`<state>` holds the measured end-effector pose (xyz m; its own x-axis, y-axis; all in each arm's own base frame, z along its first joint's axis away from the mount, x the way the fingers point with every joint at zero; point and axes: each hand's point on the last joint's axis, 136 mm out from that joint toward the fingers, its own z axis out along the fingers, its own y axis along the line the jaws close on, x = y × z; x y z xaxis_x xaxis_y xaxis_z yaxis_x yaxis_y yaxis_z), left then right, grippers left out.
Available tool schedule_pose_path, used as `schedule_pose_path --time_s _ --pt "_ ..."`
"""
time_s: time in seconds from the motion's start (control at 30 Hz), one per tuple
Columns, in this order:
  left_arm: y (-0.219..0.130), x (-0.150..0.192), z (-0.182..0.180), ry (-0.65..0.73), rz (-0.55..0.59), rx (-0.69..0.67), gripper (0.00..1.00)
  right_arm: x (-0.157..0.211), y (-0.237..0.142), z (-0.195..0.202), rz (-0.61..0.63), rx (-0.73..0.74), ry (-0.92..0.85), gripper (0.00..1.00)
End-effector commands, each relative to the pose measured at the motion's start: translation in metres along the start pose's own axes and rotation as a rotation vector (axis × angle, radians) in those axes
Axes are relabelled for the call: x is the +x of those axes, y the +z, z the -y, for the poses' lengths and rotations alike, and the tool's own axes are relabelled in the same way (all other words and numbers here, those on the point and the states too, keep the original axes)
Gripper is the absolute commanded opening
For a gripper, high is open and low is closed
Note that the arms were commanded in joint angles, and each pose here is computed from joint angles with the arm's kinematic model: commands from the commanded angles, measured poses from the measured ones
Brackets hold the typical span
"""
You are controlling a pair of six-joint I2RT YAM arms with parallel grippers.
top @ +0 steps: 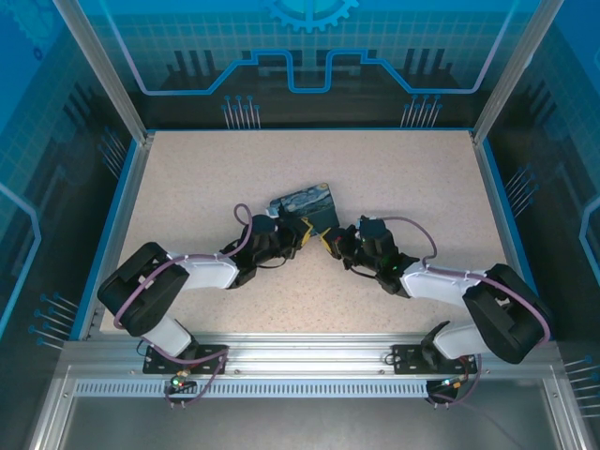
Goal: Unlock the padlock with the key
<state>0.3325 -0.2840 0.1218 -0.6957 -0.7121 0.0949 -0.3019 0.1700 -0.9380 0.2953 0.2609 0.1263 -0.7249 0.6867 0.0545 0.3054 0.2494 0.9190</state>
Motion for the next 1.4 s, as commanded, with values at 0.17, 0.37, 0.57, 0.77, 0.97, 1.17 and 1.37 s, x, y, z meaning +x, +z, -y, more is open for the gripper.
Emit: schedule_pose_path --time_s 0.17,0.37,0.57,0.77,0.97,1.17,1.37 --pt "0.001 0.015 0.022 0.013 -0.058 0.059 0.00 0.007 -0.004 -0.039 -0.017 -0.095 -0.055 0.00" --pt "-0.001 0.017 0.029 0.018 -0.065 0.074 0.00 0.004 0.003 -0.028 -0.013 -0.083 -0.054 0.00" --pt "-0.005 0.020 0.037 0.015 -0.078 0.100 0.00 -0.002 0.011 -0.019 -0.009 -0.102 -0.074 0.00" --pt "-0.013 0.022 0.045 0.020 -0.085 0.119 0.00 -0.007 0.019 -0.013 -0.046 -0.111 -0.123 0.00" --pt "-0.018 0.023 0.041 0.026 -0.087 0.112 0.00 -0.016 0.023 -0.005 -0.076 -0.099 -0.144 0.00" --pt "-0.015 0.023 0.039 0.027 -0.084 0.112 0.00 -0.011 0.027 -0.017 -0.121 -0.136 -0.144 0.00" --pt "-0.013 0.020 0.034 0.025 -0.074 0.099 0.00 0.010 0.025 -0.031 -0.160 -0.160 -0.129 0.00"
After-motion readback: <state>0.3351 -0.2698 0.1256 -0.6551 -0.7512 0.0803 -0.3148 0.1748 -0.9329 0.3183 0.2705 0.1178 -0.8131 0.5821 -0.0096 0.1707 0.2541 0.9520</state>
